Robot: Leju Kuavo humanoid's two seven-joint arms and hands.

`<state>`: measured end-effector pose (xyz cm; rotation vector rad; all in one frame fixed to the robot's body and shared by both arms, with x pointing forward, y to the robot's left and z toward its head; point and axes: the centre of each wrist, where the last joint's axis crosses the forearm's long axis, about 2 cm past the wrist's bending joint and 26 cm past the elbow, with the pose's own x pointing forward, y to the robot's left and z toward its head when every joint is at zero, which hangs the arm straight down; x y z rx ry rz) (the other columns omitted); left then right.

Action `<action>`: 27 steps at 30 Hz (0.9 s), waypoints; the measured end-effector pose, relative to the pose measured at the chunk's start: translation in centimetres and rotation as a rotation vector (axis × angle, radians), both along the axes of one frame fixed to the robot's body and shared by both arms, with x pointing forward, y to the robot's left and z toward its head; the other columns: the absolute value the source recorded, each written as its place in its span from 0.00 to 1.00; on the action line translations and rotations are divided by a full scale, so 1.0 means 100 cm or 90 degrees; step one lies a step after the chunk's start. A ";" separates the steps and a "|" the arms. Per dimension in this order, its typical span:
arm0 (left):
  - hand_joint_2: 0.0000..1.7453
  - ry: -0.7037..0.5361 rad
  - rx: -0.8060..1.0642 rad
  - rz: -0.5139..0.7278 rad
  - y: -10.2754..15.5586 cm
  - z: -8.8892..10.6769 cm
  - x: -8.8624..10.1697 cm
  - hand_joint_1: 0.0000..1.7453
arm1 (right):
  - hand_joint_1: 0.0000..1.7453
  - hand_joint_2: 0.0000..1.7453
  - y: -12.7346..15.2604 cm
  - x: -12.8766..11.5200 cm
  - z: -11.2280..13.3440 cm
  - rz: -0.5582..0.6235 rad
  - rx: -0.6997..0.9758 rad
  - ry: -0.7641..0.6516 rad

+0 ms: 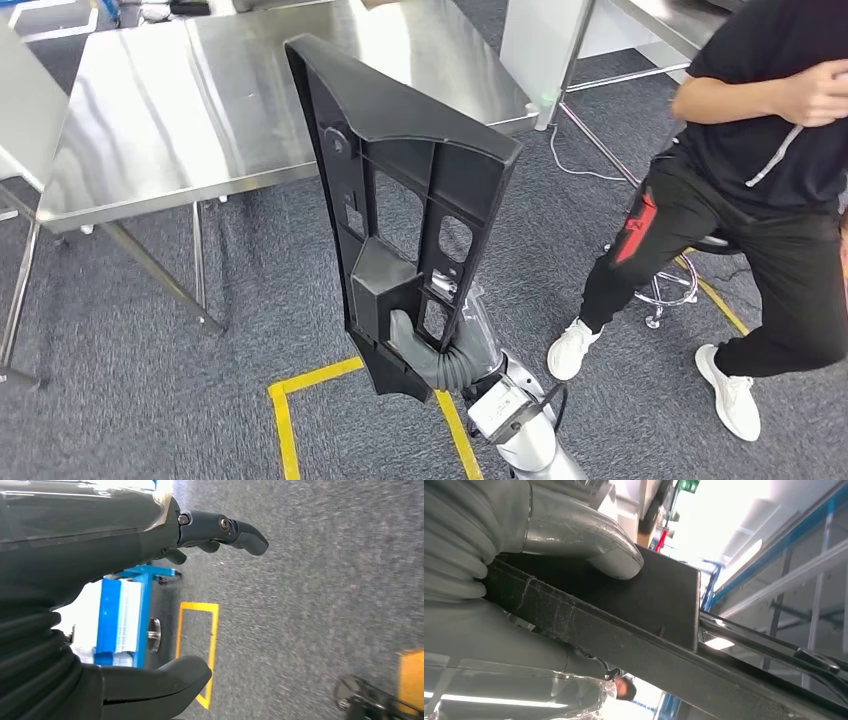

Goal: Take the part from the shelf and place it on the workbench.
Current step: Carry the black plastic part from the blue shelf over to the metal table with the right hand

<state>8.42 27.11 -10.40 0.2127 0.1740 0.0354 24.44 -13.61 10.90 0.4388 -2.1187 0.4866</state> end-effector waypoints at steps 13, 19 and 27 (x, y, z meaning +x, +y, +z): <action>1.00 0.001 0.002 0.000 0.001 0.000 0.000 0.00 | 1.00 1.00 0.000 0.001 0.001 0.007 0.000 0.002; 1.00 0.003 0.001 0.002 0.002 0.000 -0.002 0.00 | 1.00 1.00 0.001 0.002 0.001 0.007 0.002 0.002; 1.00 0.003 -0.005 0.003 0.002 -0.001 -0.002 0.00 | 1.00 1.00 0.000 0.001 0.001 0.007 0.001 0.003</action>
